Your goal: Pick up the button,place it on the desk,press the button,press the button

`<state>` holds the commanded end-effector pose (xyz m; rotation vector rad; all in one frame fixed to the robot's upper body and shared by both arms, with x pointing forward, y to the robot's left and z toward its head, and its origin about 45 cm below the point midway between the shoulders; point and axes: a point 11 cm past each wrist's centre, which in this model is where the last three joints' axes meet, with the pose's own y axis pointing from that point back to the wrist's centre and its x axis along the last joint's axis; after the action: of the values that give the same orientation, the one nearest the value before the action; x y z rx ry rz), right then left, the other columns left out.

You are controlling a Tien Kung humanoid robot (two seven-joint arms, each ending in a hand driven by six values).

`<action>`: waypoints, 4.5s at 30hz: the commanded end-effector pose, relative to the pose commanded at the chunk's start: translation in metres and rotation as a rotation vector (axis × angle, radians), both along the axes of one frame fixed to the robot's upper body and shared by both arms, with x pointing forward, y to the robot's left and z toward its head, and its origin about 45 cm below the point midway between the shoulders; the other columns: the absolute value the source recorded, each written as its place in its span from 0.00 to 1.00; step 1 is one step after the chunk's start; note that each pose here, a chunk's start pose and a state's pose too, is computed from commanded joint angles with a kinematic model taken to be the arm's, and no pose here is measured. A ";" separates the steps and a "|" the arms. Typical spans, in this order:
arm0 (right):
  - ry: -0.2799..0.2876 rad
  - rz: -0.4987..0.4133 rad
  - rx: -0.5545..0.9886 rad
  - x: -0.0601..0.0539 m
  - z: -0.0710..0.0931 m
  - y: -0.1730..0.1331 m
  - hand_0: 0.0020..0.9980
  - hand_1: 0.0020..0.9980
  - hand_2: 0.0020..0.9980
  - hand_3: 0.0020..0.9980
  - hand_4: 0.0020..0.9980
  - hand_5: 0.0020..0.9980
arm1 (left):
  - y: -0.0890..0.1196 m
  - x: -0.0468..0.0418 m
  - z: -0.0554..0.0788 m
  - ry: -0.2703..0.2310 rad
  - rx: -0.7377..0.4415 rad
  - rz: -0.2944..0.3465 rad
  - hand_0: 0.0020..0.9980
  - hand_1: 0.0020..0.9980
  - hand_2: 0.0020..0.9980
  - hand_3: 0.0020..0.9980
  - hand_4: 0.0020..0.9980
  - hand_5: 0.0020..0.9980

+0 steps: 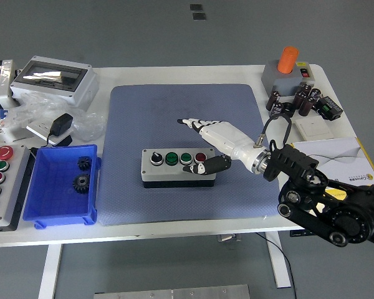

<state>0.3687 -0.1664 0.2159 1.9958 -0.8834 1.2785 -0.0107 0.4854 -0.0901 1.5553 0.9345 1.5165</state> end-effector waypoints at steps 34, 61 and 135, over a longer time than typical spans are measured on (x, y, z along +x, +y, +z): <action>-0.045 0.110 -0.219 -0.017 0.013 0.011 0.55 0.38 0.36 0.66 0.04 0.00 | 0.002 0.0034 0.001 -0.030 -0.001 0.000 0.73 0.73 0.61 0.61 0.61 0.21; -0.021 0.105 -0.292 -0.017 -0.017 0.022 0.56 0.39 0.33 0.67 0.05 0.00 | 0.001 0.0094 0.001 -0.068 -0.012 -0.005 0.73 0.74 0.61 0.61 0.63 0.26; 0.033 -0.140 -0.185 -0.004 -0.065 0.025 0.21 0.36 0.36 0.52 0.61 0.04 | -0.003 0.0164 -0.001 -0.080 -0.036 -0.006 0.73 0.74 0.61 0.60 0.61 0.25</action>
<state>0.3643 -0.1412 0.1505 1.7745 -0.8414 1.2003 0.0057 0.4827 -0.0907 1.4603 0.9054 1.5380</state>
